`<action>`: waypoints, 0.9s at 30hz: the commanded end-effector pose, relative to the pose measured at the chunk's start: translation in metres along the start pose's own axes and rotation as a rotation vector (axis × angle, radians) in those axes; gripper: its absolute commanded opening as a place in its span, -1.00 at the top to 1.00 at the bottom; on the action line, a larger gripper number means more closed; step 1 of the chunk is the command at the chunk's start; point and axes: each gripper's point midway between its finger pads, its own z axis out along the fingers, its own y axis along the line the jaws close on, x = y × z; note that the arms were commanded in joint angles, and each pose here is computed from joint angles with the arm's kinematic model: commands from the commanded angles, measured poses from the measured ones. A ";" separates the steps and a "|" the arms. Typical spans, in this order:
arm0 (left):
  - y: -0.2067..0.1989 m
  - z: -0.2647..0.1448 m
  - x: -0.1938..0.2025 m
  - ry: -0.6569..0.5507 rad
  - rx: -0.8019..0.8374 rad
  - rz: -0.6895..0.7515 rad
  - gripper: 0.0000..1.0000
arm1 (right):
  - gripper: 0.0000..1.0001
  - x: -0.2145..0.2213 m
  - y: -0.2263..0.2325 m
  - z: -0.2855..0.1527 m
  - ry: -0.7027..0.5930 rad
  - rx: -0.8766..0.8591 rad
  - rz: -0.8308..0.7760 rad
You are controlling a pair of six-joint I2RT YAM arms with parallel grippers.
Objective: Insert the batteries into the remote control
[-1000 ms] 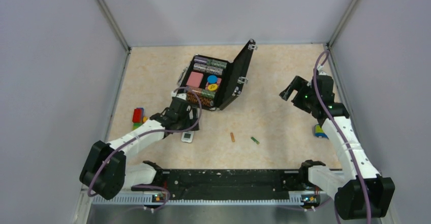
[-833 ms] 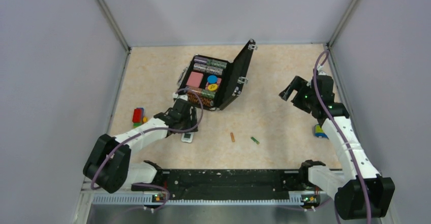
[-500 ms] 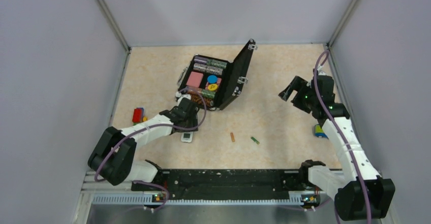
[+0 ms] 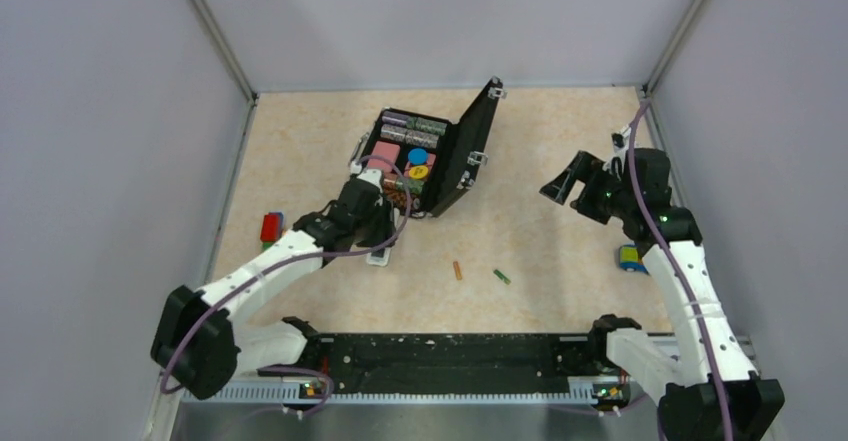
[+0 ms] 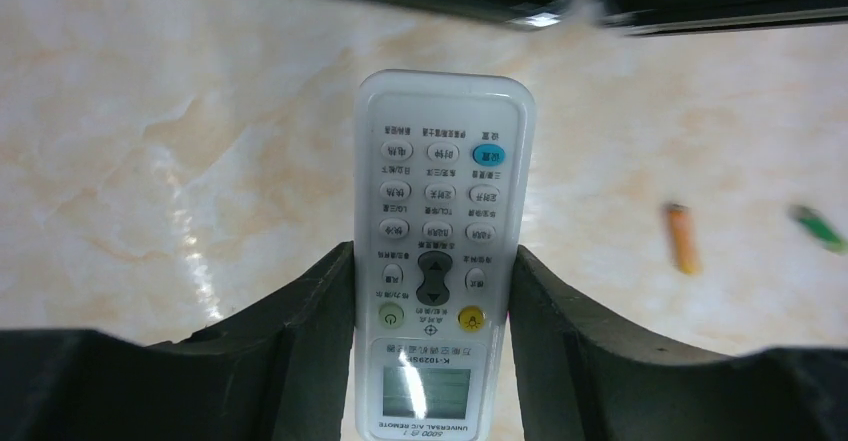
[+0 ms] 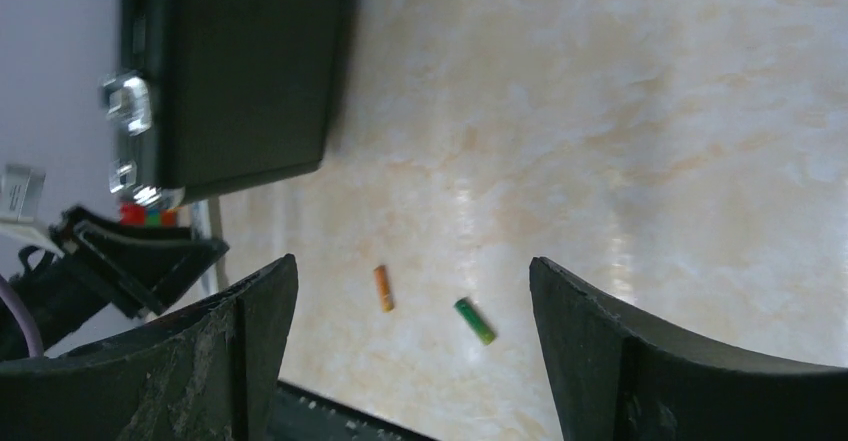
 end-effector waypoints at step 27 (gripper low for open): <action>-0.160 -0.237 -0.089 -0.519 0.852 0.629 1.00 | -0.66 0.070 0.278 -0.069 0.219 -0.644 -0.015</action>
